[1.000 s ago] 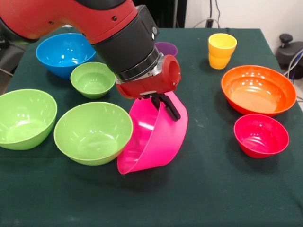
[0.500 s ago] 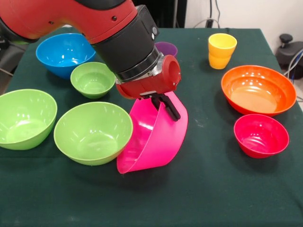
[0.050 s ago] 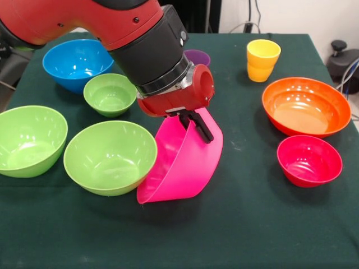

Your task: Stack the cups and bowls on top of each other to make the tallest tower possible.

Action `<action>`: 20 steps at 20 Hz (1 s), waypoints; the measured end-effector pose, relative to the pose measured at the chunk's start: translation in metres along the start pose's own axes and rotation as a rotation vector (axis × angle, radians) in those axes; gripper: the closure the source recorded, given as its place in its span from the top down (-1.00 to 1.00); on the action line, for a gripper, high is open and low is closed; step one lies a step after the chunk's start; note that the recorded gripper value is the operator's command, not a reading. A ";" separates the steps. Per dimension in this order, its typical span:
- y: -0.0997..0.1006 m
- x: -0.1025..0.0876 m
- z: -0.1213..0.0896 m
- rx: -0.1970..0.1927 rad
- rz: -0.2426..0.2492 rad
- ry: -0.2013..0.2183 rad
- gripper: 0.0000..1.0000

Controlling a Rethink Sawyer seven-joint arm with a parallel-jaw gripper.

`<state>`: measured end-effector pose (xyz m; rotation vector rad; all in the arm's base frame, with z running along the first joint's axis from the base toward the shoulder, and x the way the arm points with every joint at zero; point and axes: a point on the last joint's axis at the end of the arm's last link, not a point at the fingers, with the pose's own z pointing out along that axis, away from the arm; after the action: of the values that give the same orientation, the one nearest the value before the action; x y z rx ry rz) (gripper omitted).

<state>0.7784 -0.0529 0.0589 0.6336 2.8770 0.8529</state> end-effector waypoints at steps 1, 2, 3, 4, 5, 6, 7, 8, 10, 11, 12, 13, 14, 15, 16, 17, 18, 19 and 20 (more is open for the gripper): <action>0.000 0.000 0.000 0.000 0.000 0.000 -1.00; 0.000 0.000 0.000 0.000 0.000 0.000 -1.00; 0.000 0.000 0.000 0.000 0.000 0.000 -1.00; 0.000 0.000 0.000 0.000 0.000 0.000 -1.00; 0.000 0.000 0.000 0.000 0.000 0.000 -1.00; 0.000 0.000 0.000 0.001 -0.001 0.000 -1.00; 0.000 0.000 0.000 0.001 -0.001 0.000 -1.00; 0.000 0.000 0.000 0.002 -0.002 0.000 -1.00; 0.000 0.000 0.000 0.003 -0.003 -0.001 -1.00; 0.000 0.000 0.000 0.003 -0.004 -0.001 -1.00; 0.000 0.001 0.000 0.004 -0.005 -0.001 -1.00; 0.000 0.001 0.000 0.004 -0.005 -0.001 -1.00; 0.000 0.001 0.000 0.005 -0.006 -0.001 -1.00; 0.000 0.001 0.000 0.005 -0.006 -0.001 -1.00; 0.000 0.001 0.000 0.005 -0.006 -0.002 -1.00; 0.000 0.001 0.000 0.005 -0.007 -0.003 -1.00; 0.000 0.001 0.000 0.005 -0.008 -0.005 -1.00; 0.000 0.001 0.000 0.005 -0.008 -0.007 -1.00; 0.000 0.000 0.000 0.005 -0.008 -0.008 -1.00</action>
<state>0.7781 -0.0525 0.0592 0.6240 2.8739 0.8402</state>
